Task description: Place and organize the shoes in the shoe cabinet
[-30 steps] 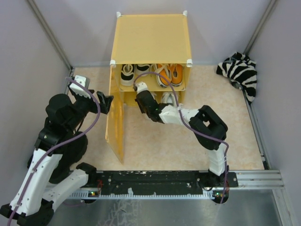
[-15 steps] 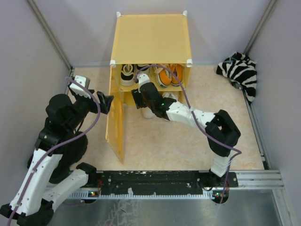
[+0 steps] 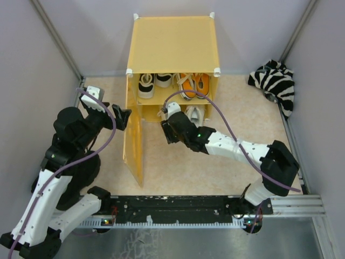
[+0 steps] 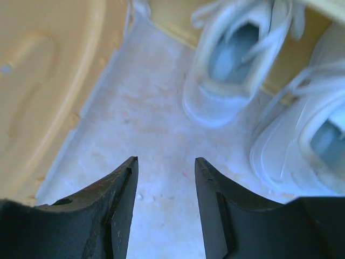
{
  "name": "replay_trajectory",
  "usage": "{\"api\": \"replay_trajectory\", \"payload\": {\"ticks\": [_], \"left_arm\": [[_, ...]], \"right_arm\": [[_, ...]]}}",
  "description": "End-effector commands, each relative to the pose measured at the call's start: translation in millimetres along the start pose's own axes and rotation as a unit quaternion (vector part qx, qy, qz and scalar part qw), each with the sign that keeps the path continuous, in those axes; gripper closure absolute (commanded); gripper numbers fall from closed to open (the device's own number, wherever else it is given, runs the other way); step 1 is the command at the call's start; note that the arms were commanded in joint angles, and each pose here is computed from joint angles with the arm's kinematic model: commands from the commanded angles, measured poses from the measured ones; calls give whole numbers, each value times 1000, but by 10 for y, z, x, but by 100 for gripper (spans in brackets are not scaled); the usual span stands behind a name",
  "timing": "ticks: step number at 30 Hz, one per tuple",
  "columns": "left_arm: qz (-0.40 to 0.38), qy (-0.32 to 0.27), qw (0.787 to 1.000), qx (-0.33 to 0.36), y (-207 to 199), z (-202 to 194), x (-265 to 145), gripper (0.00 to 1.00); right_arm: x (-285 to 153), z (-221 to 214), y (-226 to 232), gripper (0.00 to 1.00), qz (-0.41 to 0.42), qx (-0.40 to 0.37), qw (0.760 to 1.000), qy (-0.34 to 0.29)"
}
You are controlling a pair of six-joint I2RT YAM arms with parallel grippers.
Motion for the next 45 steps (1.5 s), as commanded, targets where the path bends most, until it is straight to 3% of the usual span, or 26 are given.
{"api": "replay_trajectory", "payload": {"ticks": [1, 4, 10, 15, 28, 39, 45], "left_arm": [[8, 28, 1000, 10, 41, -139, 25, 1], [9, 28, 1000, 11, 48, -142, 21, 1], [9, 31, 999, 11, 51, -164, 28, 1], [12, 29, 999, 12, 64, -165, -3, 1], [15, 24, 1000, 13, 81, -169, -59, 1], [13, 27, 999, 12, 78, -192, -42, 1], [15, 27, 999, 13, 81, -184, -52, 1]], "right_arm": [[-19, -225, 13, 55, -7, 22, 1000, 20], [102, -348, -58, 57, -40, 40, 998, 14], [365, -242, -216, 59, -100, 73, 989, -84], [709, -215, -273, 59, -119, 66, 985, -107], [1095, 363, -830, 60, -182, 58, 966, -176], [1565, 273, -730, 61, -160, 47, 973, -159], [1463, 217, -653, 59, -138, 57, 979, -137]]}}
Point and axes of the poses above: each gripper's point midway between its finger pads, its own x axis out along the fingers, its own y axis along the line the jaws close on, z = x × y, the point moved 1 cm from there along -x, back along the fingers, and after that the axes turned 12 degrees about -x, right-handed, at the moved point
